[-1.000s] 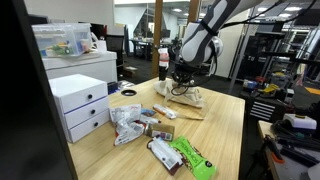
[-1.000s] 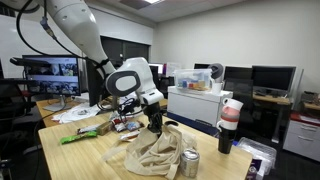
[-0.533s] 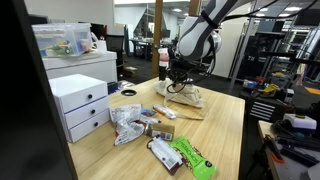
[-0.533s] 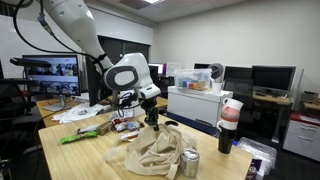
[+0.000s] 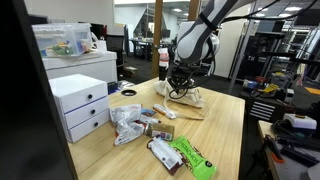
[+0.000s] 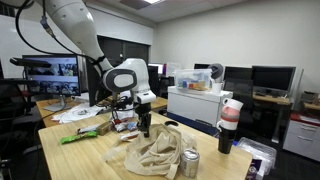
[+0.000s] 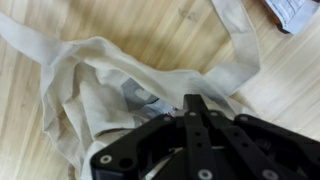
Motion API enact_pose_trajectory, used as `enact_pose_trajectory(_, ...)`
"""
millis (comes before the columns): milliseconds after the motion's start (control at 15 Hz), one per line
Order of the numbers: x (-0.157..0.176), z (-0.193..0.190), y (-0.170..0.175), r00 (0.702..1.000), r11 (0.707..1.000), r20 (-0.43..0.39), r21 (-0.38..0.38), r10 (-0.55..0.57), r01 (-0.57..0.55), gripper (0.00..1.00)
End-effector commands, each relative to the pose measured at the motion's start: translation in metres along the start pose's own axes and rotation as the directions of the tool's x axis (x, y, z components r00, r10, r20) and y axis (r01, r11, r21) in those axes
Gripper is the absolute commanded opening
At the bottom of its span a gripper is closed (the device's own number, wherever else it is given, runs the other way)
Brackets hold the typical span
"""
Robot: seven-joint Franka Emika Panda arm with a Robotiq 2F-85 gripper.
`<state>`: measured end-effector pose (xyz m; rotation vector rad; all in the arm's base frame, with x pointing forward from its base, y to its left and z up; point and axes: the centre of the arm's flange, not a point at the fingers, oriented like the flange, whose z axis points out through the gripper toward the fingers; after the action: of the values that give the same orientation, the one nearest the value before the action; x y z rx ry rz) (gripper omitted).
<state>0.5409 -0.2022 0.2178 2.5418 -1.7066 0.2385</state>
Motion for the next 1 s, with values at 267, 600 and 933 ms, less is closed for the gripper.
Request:
enact_pose_trajectory(267, 0.008, 0.010, 0.016, 0.999, 0.998, 0.033, -0.054, 0.027, -0.025, 0.00)
enact_pose_trajectory(600, 0.009, 0.039, 0.022, 0.998, 0.992, 0.056, -0.126, 0.038, -0.031, 0.00)
enact_pose_trajectory(933, 0.020, 0.048, 0.025, 0.996, 0.988, 0.014, -0.130, 0.090, -0.088, 0.00)
